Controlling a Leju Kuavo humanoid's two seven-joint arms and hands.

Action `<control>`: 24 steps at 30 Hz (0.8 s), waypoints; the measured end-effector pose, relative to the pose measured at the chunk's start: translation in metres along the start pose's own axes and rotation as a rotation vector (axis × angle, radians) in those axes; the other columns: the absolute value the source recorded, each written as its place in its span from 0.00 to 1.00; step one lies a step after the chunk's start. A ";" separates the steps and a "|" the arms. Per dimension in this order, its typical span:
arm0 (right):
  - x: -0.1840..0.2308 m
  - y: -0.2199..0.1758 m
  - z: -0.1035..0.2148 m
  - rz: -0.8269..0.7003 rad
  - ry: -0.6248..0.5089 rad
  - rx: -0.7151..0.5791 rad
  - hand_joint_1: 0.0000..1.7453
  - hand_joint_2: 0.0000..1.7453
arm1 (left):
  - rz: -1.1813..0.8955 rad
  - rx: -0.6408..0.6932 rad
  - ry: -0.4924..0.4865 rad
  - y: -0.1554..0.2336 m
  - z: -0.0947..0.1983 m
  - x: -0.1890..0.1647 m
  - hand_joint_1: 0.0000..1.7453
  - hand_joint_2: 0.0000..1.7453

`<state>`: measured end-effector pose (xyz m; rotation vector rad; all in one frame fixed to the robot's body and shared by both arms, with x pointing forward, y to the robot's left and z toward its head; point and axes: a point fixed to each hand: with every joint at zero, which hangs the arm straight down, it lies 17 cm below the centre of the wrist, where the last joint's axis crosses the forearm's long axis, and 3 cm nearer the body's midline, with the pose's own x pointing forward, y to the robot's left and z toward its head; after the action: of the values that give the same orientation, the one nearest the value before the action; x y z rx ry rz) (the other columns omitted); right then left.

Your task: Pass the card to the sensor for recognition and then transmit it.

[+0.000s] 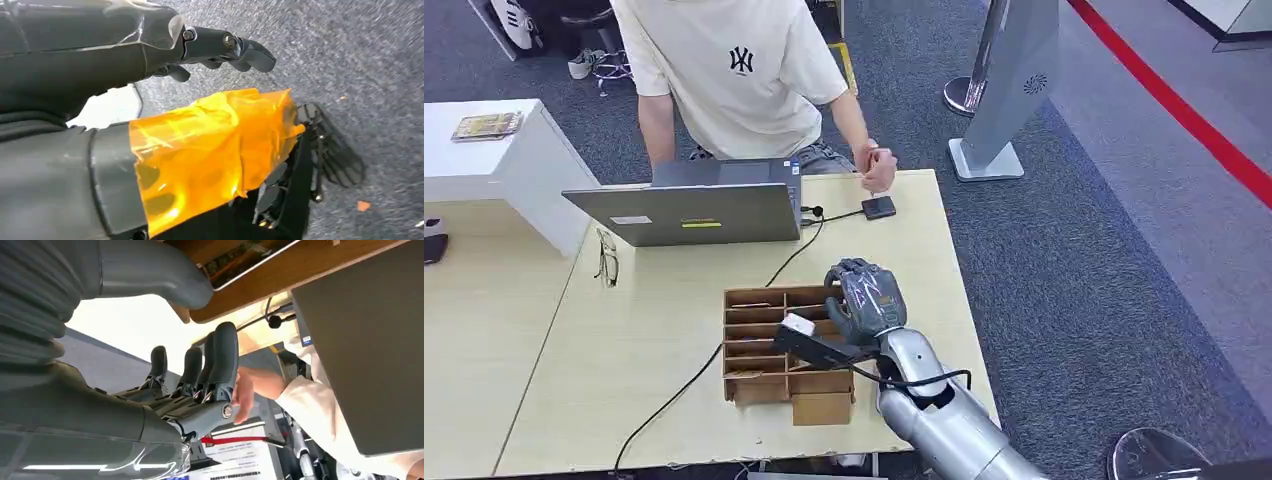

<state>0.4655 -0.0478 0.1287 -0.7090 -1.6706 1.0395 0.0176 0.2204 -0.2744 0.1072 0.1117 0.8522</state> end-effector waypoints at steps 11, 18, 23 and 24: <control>0.003 -0.013 -0.014 0.000 -0.020 -0.012 0.58 1.00 | 0.036 0.016 -0.007 -0.004 0.000 -0.005 0.00 0.00; -0.003 -0.022 -0.018 -0.004 -0.008 -0.034 0.62 1.00 | 0.066 0.021 0.005 -0.006 0.000 -0.010 0.00 0.00; -0.006 -0.038 -0.020 -0.014 -0.008 -0.076 0.56 1.00 | 0.081 0.024 0.016 -0.008 0.000 -0.013 0.00 0.00; -0.006 -0.042 -0.020 -0.017 -0.012 -0.089 0.56 1.00 | 0.085 0.023 0.018 -0.008 0.000 -0.014 0.00 0.00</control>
<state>0.4873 -0.0656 0.1660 -0.7459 -1.7389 0.9642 0.0147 0.2043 -0.2749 0.1271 0.1347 0.9374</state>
